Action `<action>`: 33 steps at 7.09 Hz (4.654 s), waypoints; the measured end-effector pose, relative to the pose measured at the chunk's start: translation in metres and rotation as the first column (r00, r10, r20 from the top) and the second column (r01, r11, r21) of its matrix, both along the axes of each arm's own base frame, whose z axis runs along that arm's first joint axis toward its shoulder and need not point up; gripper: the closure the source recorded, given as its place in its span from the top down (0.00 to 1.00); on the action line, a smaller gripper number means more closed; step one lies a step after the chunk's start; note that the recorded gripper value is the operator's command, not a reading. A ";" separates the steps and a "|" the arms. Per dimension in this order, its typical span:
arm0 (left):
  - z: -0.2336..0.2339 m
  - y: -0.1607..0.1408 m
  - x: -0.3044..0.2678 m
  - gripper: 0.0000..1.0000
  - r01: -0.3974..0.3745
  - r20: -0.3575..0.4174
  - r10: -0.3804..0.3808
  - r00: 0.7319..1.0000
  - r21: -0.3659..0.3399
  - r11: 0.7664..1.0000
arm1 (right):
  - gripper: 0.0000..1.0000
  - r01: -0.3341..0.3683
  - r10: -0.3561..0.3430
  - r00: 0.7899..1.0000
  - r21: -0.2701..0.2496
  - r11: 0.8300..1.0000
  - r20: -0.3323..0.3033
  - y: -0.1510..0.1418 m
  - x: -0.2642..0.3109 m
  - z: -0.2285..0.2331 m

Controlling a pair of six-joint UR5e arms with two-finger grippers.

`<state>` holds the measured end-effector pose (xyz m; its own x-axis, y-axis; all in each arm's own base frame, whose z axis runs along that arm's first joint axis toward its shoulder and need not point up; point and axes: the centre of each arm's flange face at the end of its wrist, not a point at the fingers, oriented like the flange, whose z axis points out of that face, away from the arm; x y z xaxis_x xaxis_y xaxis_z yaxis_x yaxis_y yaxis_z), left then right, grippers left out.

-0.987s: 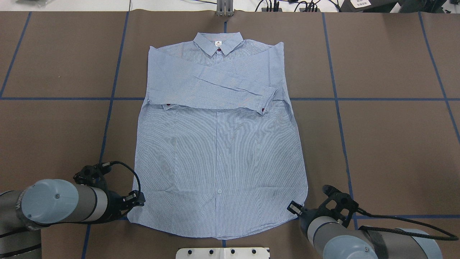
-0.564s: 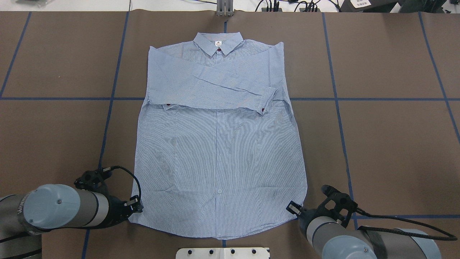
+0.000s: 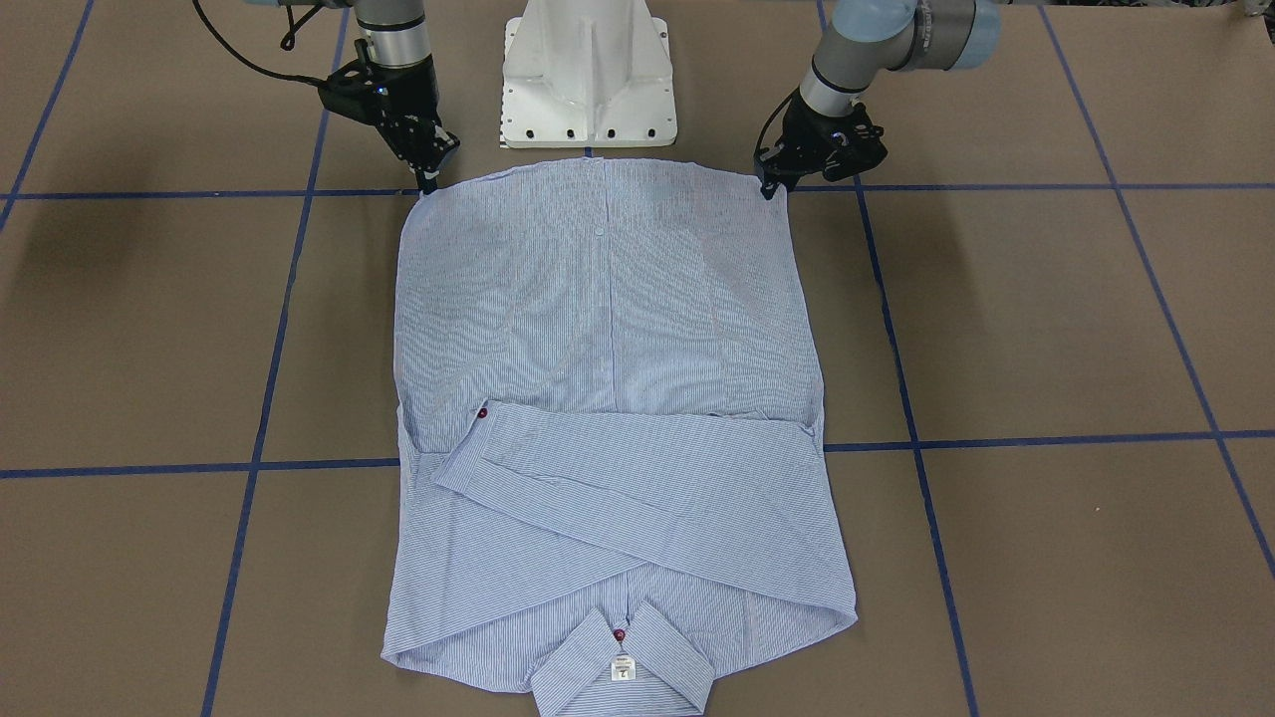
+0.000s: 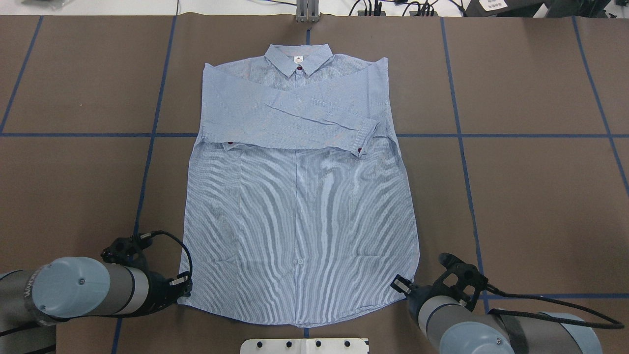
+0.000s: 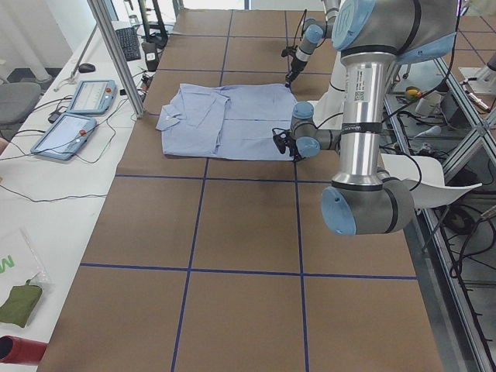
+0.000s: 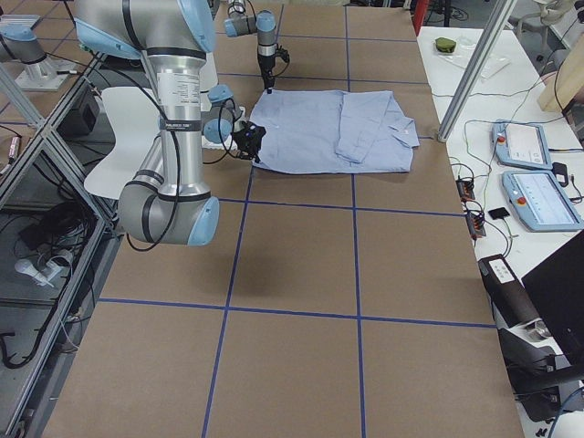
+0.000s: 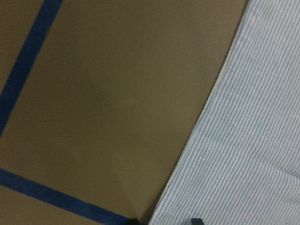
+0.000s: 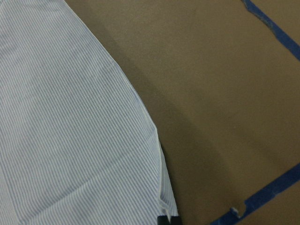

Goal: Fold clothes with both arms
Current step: 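Move the left gripper to the other hem corner and grasp both hem corners, then lift the hem with both grippers and fold it up toward the collar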

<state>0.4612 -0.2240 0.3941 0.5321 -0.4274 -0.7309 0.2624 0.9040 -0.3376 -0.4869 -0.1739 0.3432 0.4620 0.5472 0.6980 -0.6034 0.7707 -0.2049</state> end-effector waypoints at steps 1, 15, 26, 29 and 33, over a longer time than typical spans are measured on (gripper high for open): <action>-0.003 -0.001 -0.002 0.00 0.005 -0.005 -0.005 1.000 0.000 1.000 | 0.00 0.000 0.000 1.000 0.000 1.000 -0.001 0.000 0.000 0.000; -0.123 -0.150 -0.144 0.00 0.299 -0.259 -0.296 0.919 -0.030 0.954 | 0.00 -0.310 0.303 0.929 -0.001 0.951 0.210 -0.128 0.102 -0.098; -0.097 -0.362 -0.122 0.00 0.416 -0.139 -0.414 0.899 -0.020 0.909 | 0.00 -0.620 0.590 0.774 0.085 0.780 0.228 -0.285 0.087 -0.099; -0.072 -0.411 -0.102 0.00 0.412 -0.128 -0.406 0.905 0.023 0.911 | 0.00 -0.625 0.606 0.772 0.059 0.778 0.191 -0.348 0.056 -0.084; -0.037 -0.457 -0.078 0.08 0.406 -0.097 -0.398 0.912 0.097 0.909 | 0.00 -0.588 0.578 0.800 0.021 0.809 0.161 -0.402 0.020 -0.040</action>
